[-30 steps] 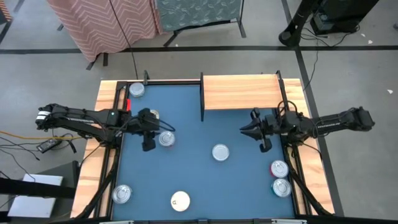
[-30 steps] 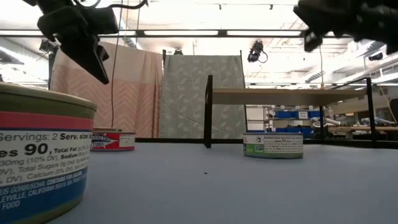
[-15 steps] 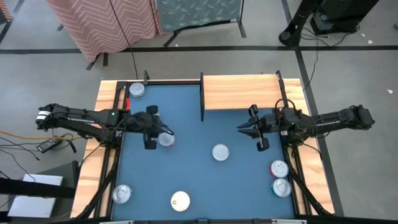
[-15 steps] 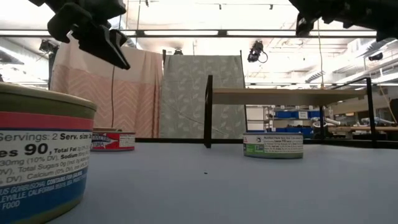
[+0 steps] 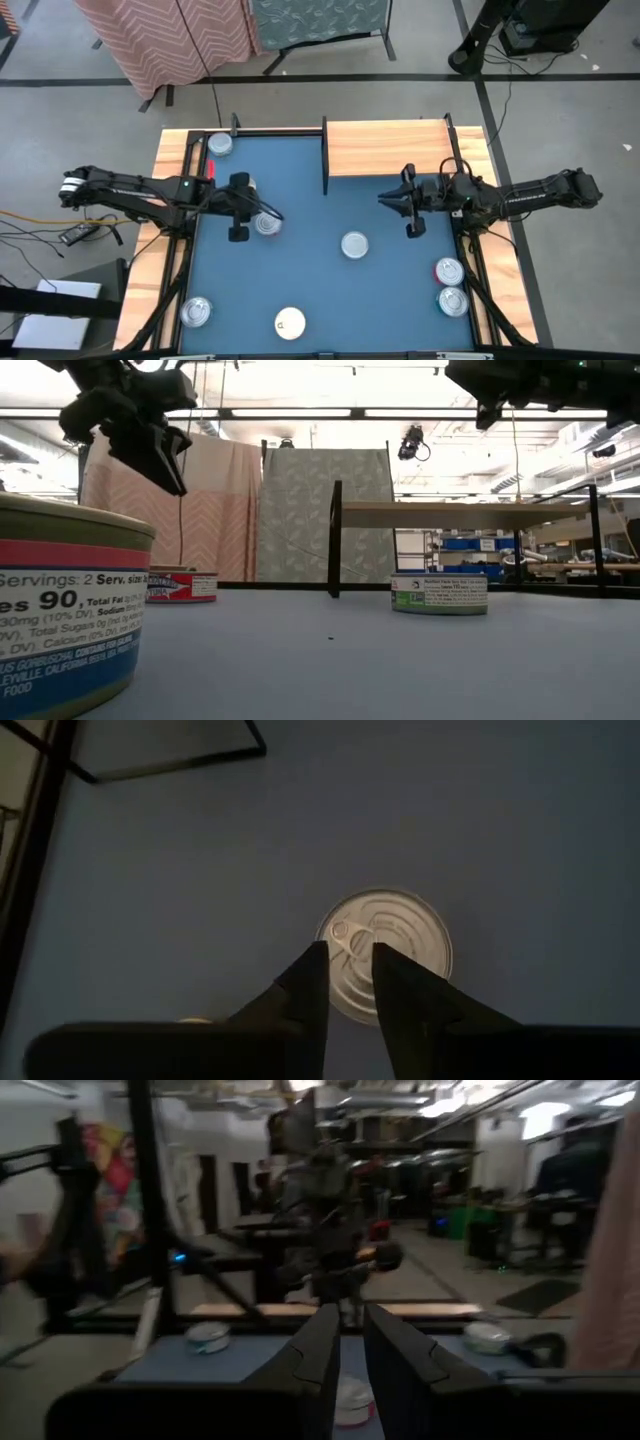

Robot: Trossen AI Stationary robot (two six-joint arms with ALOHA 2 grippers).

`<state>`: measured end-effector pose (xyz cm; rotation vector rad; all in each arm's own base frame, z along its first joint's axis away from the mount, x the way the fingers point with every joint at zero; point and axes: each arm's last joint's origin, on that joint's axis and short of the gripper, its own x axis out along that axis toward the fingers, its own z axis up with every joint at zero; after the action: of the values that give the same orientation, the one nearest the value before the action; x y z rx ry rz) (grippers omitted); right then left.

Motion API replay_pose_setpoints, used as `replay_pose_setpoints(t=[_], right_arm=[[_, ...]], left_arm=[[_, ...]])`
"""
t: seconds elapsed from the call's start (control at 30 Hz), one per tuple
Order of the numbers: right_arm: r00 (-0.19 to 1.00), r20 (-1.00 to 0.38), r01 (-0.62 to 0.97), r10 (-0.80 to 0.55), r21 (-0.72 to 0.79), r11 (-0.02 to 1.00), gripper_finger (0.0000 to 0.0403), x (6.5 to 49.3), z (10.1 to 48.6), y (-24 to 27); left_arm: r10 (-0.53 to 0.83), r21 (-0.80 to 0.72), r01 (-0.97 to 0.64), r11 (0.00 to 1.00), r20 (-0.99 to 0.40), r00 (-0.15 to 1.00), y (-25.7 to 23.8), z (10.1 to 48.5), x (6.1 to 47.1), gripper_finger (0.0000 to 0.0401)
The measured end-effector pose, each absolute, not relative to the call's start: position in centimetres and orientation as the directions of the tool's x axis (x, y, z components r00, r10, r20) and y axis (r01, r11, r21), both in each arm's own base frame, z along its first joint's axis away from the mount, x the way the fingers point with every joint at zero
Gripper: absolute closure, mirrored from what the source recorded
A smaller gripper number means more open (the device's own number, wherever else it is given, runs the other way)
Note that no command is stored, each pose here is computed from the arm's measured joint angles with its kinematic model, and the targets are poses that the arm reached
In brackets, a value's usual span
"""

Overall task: Stack canned seafood by type on shelf
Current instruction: Put the left red tuna can on the shelf

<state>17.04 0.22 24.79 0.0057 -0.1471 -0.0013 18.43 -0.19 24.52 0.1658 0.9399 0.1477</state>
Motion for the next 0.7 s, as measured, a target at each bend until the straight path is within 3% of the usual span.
replay_pose_setpoints(t=[0.17,0.3,0.7], right_arm=[[0.986,0.164,0.009,-0.01,0.005,1.0,0.0366,16.8,25.1,0.2],[0.991,0.136,0.009,-0.01,0.003,1.0,0.0394,16.8,24.8,0.2],[0.995,0.099,0.019,-0.018,-0.006,1.0,0.0398,16.8,24.4,0.2]], left_arm=[[0.169,0.169,-0.052,0.984,-0.81,0.562,-0.3,24.1,18.7,0.0392],[0.135,0.131,-0.046,0.99,-0.819,0.558,-0.4,23.9,18.8,0.0396],[0.095,0.063,-0.075,0.995,-0.805,0.585,-0.6,22.8,19.0,0.0399]])
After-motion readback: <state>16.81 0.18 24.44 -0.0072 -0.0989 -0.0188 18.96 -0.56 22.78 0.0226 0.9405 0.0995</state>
